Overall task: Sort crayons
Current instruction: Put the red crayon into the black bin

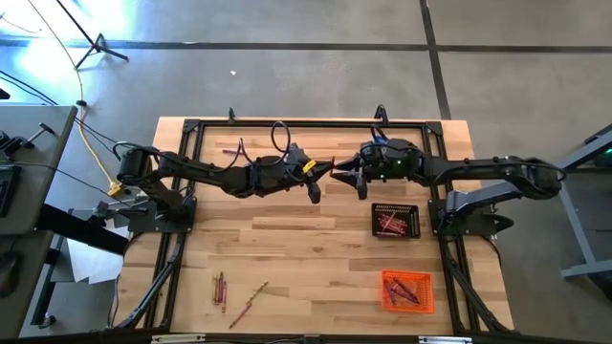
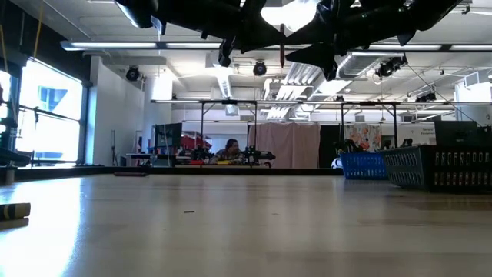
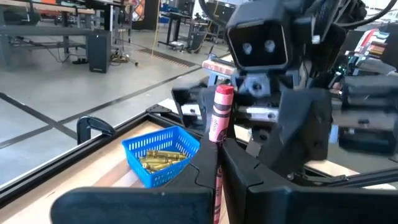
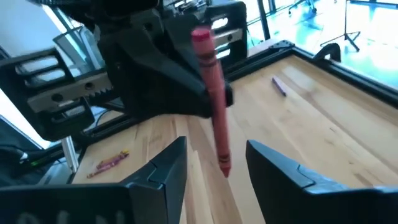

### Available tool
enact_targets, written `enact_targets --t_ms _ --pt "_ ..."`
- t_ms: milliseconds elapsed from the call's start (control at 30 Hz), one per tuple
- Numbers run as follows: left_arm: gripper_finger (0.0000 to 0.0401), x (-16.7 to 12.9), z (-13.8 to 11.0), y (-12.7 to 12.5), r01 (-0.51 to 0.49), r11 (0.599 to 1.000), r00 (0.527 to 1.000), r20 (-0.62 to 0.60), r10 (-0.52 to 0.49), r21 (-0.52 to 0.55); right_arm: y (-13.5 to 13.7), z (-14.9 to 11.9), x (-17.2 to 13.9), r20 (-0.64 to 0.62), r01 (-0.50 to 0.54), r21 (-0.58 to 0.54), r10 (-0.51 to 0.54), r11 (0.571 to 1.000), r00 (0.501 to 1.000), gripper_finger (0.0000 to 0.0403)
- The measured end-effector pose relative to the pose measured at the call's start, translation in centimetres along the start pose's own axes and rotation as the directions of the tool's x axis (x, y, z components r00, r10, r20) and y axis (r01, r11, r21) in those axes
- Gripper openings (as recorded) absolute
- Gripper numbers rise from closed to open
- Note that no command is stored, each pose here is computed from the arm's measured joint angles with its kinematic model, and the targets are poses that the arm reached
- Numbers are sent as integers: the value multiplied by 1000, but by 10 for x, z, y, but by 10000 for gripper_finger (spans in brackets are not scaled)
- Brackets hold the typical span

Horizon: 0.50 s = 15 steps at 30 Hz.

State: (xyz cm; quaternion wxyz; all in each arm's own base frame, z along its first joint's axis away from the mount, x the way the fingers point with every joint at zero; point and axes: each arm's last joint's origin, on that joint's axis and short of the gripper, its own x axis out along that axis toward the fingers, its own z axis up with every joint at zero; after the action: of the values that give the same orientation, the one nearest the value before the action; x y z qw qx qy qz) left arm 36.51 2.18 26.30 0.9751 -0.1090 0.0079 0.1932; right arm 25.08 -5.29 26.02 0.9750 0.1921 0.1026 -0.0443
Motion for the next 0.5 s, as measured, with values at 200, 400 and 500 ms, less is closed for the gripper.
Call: enact_targets --t_ms 200,400,500 --pt "0 0 0 0 1 1000 1000 -1 -1 0 1 -3 8 14 -20 -12 20 1000 1000 151" --pt "0 0 0 -1 2 1000 1000 -2 -2 -1 2 -1 10 47 -21 -19 22 1000 999 151" --pt "0 0 0 -1 3 1000 1000 0 -3 -2 2 -1 10 47 -21 -17 22 1000 999 144"
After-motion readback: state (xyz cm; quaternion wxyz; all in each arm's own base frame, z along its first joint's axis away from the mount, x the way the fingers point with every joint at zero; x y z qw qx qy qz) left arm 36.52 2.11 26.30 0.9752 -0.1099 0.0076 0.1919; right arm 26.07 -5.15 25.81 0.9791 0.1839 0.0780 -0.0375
